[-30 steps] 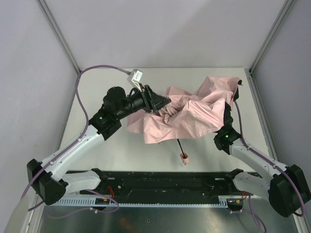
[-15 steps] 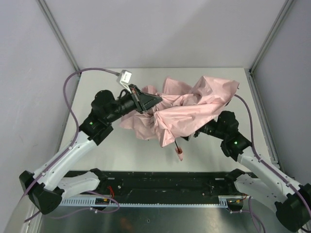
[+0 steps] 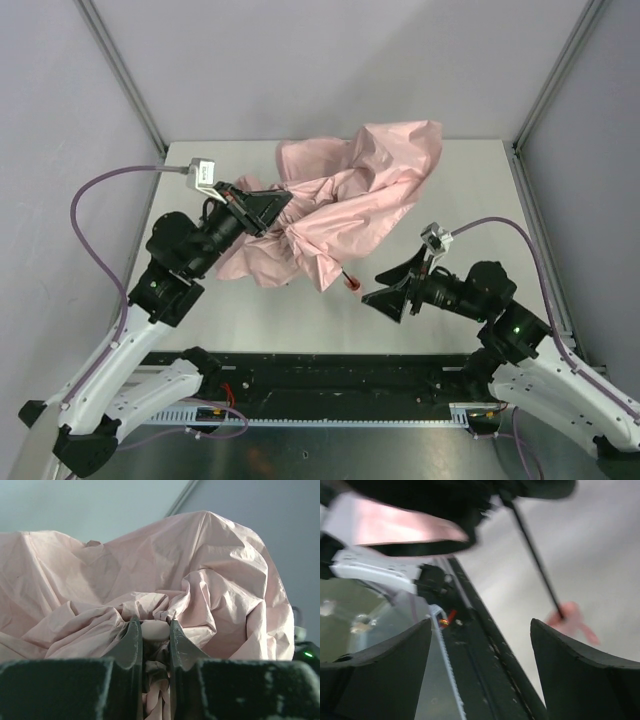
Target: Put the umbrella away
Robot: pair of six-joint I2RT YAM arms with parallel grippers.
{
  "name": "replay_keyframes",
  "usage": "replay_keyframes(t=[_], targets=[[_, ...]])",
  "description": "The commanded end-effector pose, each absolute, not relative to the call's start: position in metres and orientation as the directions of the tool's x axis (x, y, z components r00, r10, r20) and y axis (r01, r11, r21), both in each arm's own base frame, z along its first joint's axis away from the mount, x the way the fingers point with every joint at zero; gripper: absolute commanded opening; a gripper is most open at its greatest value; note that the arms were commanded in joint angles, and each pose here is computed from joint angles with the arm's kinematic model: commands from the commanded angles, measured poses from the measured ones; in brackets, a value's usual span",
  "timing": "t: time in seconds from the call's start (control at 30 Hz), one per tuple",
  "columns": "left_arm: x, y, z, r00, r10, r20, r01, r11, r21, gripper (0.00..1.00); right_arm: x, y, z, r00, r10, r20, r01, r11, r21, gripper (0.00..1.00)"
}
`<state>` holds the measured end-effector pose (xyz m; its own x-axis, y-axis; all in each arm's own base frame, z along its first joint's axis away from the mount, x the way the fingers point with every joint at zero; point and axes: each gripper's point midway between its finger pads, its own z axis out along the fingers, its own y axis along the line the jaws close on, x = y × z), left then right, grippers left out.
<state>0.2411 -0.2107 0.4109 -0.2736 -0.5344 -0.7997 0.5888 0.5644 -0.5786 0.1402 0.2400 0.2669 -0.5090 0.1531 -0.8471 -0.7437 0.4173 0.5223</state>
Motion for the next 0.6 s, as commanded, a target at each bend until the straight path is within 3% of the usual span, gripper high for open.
replay_keyframes(t=[0.0,0.23,0.3,0.4,0.47,0.53,0.57], targets=[[0.254,-0.194,0.421,-0.174,-0.579,-0.796,0.551,0.613,-0.566,0.00,0.119,0.265,0.360,-0.405,0.375,-0.834,-0.833,0.223,0.506,0.84],[0.248,-0.202,0.409,-0.242,-0.586,-0.773,0.557,0.568,-0.605,0.00,0.133,0.320,0.381,-0.356,0.384,-0.852,-0.843,0.260,0.470,0.87],[0.248,-0.204,0.402,-0.262,-0.587,-0.766,0.551,0.560,-0.618,0.00,0.137,0.332,0.375,-0.335,0.373,-0.865,-0.840,0.297,0.454,0.77],[0.249,-0.202,0.399,-0.262,-0.594,-0.760,0.538,0.564,-0.627,0.00,0.139,0.350,0.356,-0.341,0.325,-0.882,-0.829,0.339,0.445,0.45],[0.251,-0.201,0.401,-0.243,-0.590,-0.770,0.538,0.578,-0.613,0.00,0.129,0.362,0.339,-0.369,0.275,-0.888,-0.830,0.333,0.448,0.31],[0.253,-0.198,0.404,-0.216,-0.586,-0.781,0.542,0.593,-0.595,0.00,0.114,0.373,0.323,-0.405,0.234,-0.884,-0.830,0.312,0.462,0.28],[0.253,-0.197,0.408,-0.199,-0.590,-0.783,0.547,0.596,-0.588,0.00,0.107,0.377,0.315,-0.419,0.213,-0.882,-0.834,0.293,0.467,0.32]])
